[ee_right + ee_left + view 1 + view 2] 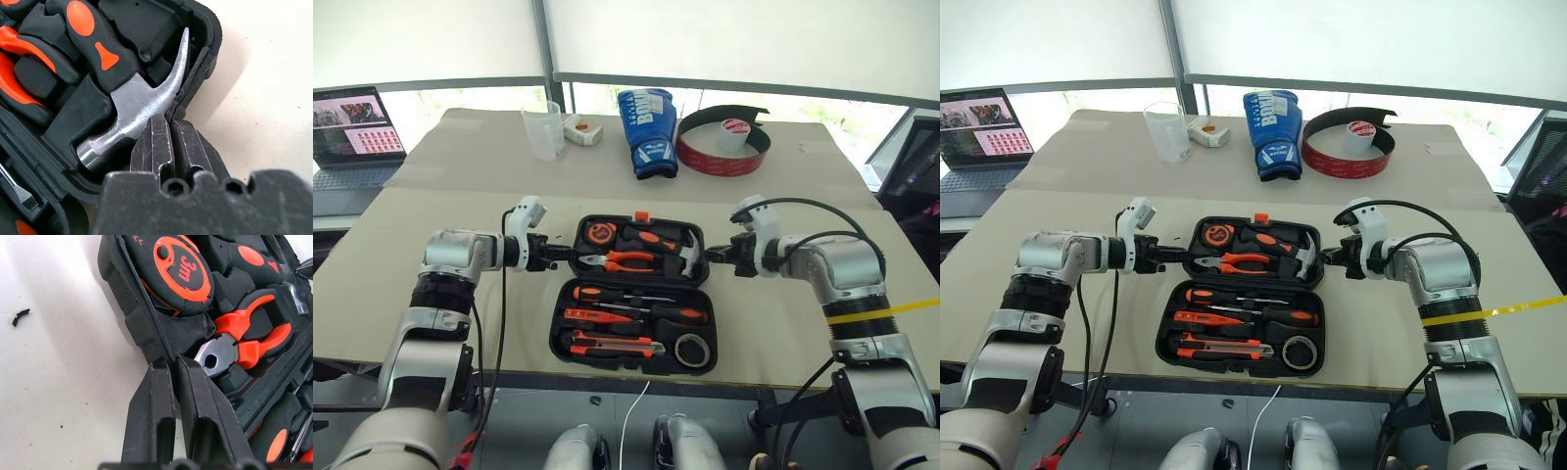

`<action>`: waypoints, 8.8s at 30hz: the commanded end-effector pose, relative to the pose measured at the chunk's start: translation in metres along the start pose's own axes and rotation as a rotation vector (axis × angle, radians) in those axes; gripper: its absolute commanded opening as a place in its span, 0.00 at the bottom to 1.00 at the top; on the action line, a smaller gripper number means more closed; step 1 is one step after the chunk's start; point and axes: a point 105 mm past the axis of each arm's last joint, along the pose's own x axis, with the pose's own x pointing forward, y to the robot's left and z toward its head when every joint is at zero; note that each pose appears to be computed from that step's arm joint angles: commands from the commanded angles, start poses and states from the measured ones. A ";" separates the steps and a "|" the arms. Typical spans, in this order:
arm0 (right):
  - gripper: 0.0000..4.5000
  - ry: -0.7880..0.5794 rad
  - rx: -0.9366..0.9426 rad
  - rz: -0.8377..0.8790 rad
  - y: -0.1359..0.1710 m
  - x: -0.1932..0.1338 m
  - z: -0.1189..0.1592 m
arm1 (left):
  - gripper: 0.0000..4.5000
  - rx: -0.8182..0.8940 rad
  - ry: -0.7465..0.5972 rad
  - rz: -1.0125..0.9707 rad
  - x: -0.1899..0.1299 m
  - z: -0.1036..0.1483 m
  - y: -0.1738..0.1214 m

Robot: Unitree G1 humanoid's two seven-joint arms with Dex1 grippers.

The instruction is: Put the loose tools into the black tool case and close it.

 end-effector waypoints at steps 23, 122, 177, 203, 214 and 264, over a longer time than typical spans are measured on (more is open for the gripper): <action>0.00 -0.504 -0.574 -0.191 0.021 -0.012 0.050 | 0.00 0.657 -0.367 0.002 0.003 0.031 -0.033; 0.00 -0.140 -0.751 0.048 0.041 -0.076 -0.050 | 0.02 0.812 -0.117 -0.432 -0.017 0.056 -0.076; 0.00 -0.054 -0.611 0.200 0.072 -0.068 -0.049 | 0.02 1.106 0.112 -0.571 0.060 -0.010 -0.104; 0.00 -0.108 -0.519 0.142 0.074 -0.045 -0.062 | 0.02 1.151 0.117 -0.605 0.069 -0.013 -0.114; 0.00 -0.169 -0.630 0.181 0.087 -0.045 -0.025 | 0.02 1.193 0.176 -0.627 0.076 -0.033 -0.112; 0.50 -0.174 -0.580 0.322 0.076 -0.112 -0.024 | 0.35 0.901 0.008 -0.432 0.011 -0.003 -0.065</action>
